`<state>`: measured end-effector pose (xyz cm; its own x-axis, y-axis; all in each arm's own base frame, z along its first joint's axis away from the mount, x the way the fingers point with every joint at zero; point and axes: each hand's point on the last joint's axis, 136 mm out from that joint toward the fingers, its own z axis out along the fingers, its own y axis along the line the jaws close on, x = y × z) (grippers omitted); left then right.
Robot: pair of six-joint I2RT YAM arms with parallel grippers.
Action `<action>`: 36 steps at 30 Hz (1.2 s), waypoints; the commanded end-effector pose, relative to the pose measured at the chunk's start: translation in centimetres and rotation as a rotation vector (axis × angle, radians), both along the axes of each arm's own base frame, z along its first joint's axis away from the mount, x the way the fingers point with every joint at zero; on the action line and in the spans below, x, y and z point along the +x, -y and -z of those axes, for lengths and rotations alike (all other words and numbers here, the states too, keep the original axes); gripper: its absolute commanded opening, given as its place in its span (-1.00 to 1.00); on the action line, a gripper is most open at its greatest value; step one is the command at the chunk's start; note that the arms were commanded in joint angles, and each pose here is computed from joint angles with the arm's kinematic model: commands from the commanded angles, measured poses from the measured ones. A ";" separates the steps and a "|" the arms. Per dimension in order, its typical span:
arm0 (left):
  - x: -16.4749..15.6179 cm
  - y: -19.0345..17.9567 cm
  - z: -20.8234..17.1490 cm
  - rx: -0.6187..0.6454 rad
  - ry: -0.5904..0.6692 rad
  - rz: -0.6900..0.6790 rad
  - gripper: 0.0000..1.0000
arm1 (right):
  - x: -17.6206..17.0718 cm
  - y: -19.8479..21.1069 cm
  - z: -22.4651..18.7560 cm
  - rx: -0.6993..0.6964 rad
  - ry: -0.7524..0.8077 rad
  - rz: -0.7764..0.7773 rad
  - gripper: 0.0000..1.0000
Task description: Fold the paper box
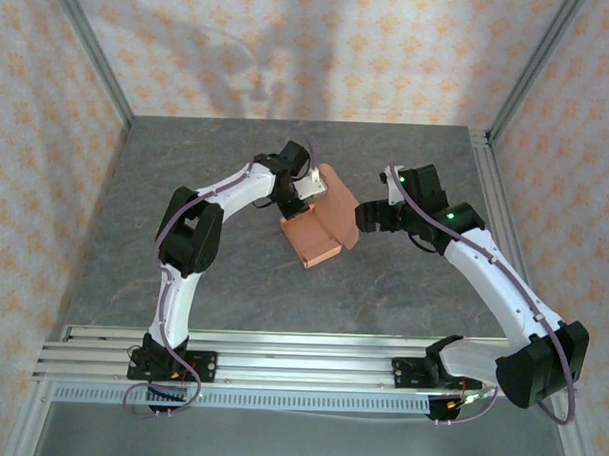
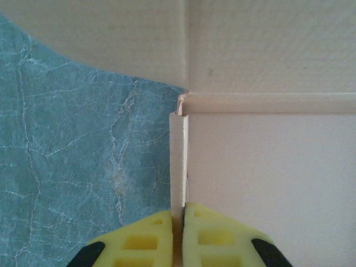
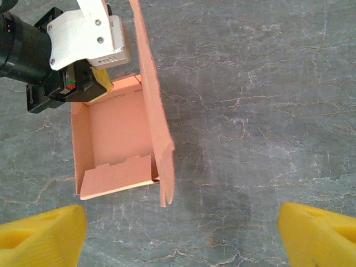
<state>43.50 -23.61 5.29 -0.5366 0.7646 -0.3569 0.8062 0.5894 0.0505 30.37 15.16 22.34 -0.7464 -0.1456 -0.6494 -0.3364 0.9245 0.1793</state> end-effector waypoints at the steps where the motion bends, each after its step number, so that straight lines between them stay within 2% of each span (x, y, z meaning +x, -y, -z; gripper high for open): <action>1: -0.4 -0.8 -0.1 0.025 0.025 -0.042 -0.74 | 0.3 0.4 -0.9 -0.008 0.047 0.007 0.78; 9: -0.3 -1.1 0.5 0.041 0.018 -0.062 -0.65 | 0.6 0.2 -1.1 -0.001 0.052 0.000 0.77; 14: -0.3 -1.4 0.5 0.044 0.016 -0.090 -0.87 | 0.6 0.2 -1.6 0.008 0.059 0.011 0.77; 17: -0.2 -1.8 -0.1 0.041 0.028 -0.155 -0.91 | 0.9 0.5 -1.9 0.018 0.062 0.055 0.74; 20: 0.3 -2.3 -0.9 0.009 0.032 -0.331 -0.98 | 1.7 1.4 -2.4 0.029 0.082 0.149 0.71; 27: -1.2 -4.3 -0.6 -0.088 0.010 -0.772 -0.96 | 2.6 4.7 -3.6 0.007 0.172 0.358 0.71; 32: -2.8 -7.3 -0.8 -0.102 0.088 -1.071 -1.00 | 2.6 4.2 -2.1 0.071 0.159 0.380 0.68; 36: -4.2 -8.2 -1.2 -0.151 0.135 -1.202 -1.00 | 2.7 1.7 0.5 0.170 0.070 0.336 0.66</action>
<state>38.75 -16.61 4.60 -0.9136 -0.0532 -0.4031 -0.0588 0.9983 0.0017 32.51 12.14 23.13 -0.6705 0.1448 -0.7277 -0.0490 0.9700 0.2381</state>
